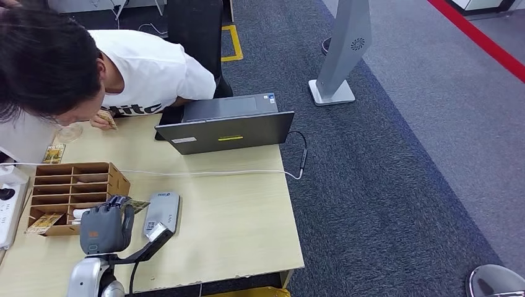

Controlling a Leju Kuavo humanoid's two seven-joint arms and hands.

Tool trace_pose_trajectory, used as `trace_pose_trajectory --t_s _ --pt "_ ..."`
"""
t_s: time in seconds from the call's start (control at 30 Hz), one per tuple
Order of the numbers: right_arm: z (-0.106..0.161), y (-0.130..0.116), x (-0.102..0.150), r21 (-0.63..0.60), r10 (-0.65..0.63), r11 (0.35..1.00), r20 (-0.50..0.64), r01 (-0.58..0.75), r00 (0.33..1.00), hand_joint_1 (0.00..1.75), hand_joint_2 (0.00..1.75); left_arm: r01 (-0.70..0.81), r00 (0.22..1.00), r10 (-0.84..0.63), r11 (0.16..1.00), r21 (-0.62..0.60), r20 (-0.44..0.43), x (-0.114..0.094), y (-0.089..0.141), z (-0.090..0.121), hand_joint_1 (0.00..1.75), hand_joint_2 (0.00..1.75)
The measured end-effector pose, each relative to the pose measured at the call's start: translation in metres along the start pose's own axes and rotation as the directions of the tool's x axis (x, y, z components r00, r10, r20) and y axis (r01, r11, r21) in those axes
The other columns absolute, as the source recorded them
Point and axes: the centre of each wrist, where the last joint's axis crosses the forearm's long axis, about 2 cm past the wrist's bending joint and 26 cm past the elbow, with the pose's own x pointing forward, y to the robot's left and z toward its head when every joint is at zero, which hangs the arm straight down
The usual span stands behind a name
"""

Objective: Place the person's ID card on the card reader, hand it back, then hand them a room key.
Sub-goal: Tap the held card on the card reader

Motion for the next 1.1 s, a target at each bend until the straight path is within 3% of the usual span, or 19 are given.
trace_pose_trajectory --t_s 0.7,0.93,1.1 --pt "-0.001 -0.001 0.0 -0.008 0.025 1.0 0.002 -0.025 1.0 0.0 1.75 0.039 0.999 -0.041 0.991 -0.126 -0.011 -0.006 -0.022 0.008 1.75 1.75" --pt "-0.001 -0.001 0.0 -0.01 0.036 0.999 0.006 -0.036 0.999 0.0 1.75 0.028 0.999 -0.03 0.995 -0.095 -0.02 -0.012 -0.016 0.005 1.75 1.75" --pt "-0.001 -0.002 -0.001 -0.014 0.049 0.999 0.007 -0.049 0.999 0.0 1.75 -0.001 1.0 0.001 1.0 0.005 -0.014 -0.019 0.004 -0.008 1.75 1.75"
